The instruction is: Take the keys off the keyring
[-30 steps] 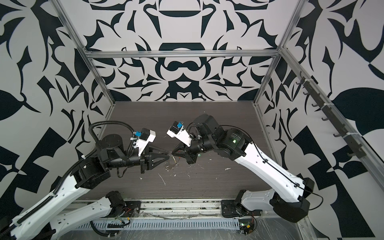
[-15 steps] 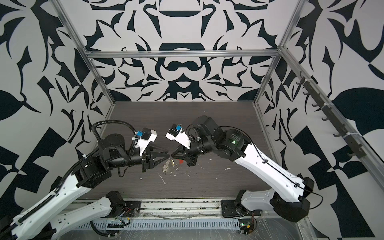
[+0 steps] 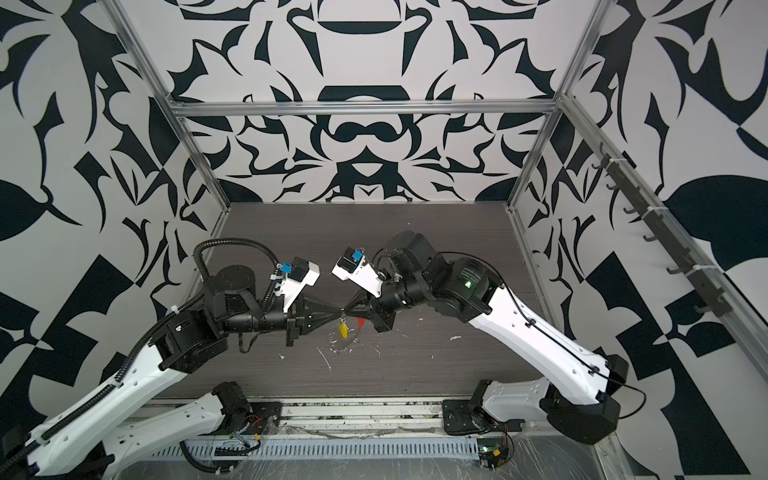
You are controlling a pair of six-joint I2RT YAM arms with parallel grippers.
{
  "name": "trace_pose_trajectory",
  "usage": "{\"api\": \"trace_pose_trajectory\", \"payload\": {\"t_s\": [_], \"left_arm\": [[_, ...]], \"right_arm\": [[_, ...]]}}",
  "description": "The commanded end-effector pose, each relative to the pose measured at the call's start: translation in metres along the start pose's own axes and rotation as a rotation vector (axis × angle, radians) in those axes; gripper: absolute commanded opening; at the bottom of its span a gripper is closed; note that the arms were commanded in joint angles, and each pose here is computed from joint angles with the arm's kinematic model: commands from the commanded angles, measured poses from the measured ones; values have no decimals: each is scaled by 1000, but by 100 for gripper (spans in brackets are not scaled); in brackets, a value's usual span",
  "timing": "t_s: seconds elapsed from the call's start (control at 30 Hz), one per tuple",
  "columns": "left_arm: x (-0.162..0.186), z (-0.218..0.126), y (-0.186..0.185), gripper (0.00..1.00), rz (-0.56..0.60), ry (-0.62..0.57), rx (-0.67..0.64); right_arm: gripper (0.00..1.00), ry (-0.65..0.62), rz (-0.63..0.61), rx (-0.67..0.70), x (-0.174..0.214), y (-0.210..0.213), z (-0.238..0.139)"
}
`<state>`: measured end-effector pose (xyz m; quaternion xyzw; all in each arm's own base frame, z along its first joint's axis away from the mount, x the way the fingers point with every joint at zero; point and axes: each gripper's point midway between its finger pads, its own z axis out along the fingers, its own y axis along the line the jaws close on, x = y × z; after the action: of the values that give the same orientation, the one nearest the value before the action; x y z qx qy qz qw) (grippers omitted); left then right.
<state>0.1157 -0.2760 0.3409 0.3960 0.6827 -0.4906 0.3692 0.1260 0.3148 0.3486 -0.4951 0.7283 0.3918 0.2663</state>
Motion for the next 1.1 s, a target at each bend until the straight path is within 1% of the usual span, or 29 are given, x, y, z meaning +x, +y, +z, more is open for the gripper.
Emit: {"api": "trace_pose_trajectory", "payload": {"t_s": [0.0,0.1,0.2,0.27,0.37,0.47,0.67,0.83,0.97,1.07], "left_arm": [[-18,-6,-7,0,11,-62,11],[-23,-9,-3,0,14,-108,-15],[-30,-17,3,0,27,-193,-68],[-37,-27,7,0,45,-277,-105],[-46,-40,7,0,77,-386,-129],[-51,-46,9,0,97,-464,-142],[-63,-46,21,0,108,-577,-178],[-68,-39,33,0,102,-598,-214],[-67,-33,41,0,107,-594,-257],[-64,-29,44,0,132,-588,-295]], "right_arm": [[0,-106,-60,15,-24,6,-14],[0,-191,-72,48,-33,4,-21],[15,-300,-87,112,-41,-3,-32],[24,-384,-96,146,-42,-4,-43],[33,-477,-83,182,-41,-11,-47],[37,-523,-65,182,-37,-15,-45],[40,-552,-19,159,-32,-23,-29],[43,-593,9,189,-29,-31,-29],[48,-652,62,256,-25,-45,-35],[50,-662,70,293,-17,-52,-37]]}}
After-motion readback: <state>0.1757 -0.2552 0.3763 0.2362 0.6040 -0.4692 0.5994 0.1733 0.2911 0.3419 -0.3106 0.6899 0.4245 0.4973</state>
